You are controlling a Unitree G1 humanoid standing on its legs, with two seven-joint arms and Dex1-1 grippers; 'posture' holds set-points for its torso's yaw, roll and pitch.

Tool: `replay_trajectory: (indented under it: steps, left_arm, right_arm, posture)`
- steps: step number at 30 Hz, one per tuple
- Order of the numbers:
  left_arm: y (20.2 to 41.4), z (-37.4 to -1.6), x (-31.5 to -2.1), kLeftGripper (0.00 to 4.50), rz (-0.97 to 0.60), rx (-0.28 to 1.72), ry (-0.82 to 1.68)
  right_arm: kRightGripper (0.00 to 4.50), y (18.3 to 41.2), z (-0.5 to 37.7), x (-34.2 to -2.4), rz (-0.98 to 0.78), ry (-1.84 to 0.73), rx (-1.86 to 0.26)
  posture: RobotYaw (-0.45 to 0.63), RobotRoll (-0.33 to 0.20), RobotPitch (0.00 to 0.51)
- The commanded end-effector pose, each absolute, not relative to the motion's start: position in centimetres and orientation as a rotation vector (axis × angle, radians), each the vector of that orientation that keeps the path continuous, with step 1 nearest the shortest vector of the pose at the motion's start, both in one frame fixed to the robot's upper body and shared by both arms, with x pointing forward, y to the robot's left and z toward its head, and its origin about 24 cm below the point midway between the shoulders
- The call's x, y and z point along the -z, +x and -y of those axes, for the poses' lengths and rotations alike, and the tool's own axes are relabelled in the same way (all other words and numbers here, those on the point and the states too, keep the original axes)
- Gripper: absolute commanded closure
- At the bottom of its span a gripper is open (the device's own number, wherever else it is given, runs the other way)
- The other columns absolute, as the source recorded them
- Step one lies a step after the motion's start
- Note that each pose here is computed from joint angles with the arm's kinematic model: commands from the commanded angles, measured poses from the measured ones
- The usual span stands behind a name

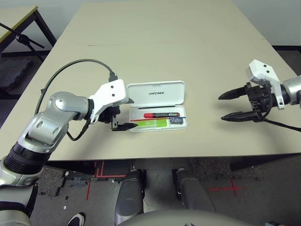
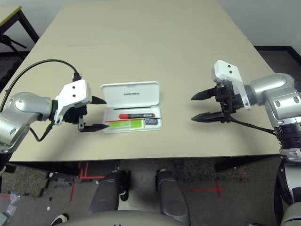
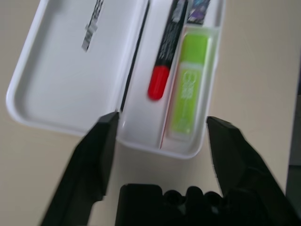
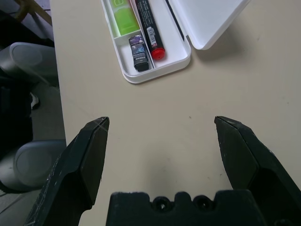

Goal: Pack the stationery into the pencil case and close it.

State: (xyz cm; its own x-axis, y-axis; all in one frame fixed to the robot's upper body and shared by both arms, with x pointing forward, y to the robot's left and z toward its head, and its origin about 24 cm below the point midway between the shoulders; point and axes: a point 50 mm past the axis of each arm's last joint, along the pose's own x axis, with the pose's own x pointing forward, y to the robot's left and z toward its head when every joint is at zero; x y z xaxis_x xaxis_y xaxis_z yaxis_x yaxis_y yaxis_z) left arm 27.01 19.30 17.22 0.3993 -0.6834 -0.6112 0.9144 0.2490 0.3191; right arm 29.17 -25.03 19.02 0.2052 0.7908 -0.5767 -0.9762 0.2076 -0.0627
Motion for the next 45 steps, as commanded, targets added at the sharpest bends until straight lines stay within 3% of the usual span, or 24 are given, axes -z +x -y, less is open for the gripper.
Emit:
replay_trajectory:
  steps: [1,7,18,25,36,45]
  left_arm:
    - [28.0,-21.0,-16.7,2.06,-0.388,1.028,0.74]
    - [30.5,-22.7,-15.5,4.46,-0.328,0.851,0.733]
    - [33.4,-22.5,-12.8,4.46,-0.262,0.707,0.603]
    - [34.3,-20.3,-13.3,4.46,-0.18,0.749,0.519]
    - [31.7,-17.9,-14.6,4.46,-0.124,1.016,0.449]
    - [29.7,-16.3,-13.0,4.46,-0.201,1.143,0.462]
  right_arm:
    - [0.0,29.2,24.8,-19.1,-0.457,-0.466,-1.301]
    - [0.0,29.4,24.8,-19.1,-0.44,-0.473,-1.289]
    - [0.0,29.5,24.7,-19.1,-0.44,-0.484,-1.284]
    - [0.0,29.5,24.6,-19.1,-0.437,-0.489,-1.284]
    - [0.0,29.6,24.4,-18.7,-0.44,-0.496,-1.276]
    - [0.0,29.8,24.1,-18.5,-0.439,-0.506,-1.278]
  posture:
    - [0.0,0.0,0.119]
    - [0.0,0.0,0.124]
    - [0.0,0.0,0.123]
    - [-0.01,0.0,0.123]
    - [-0.02,0.0,0.123]
    - [-0.01,0.0,0.122]
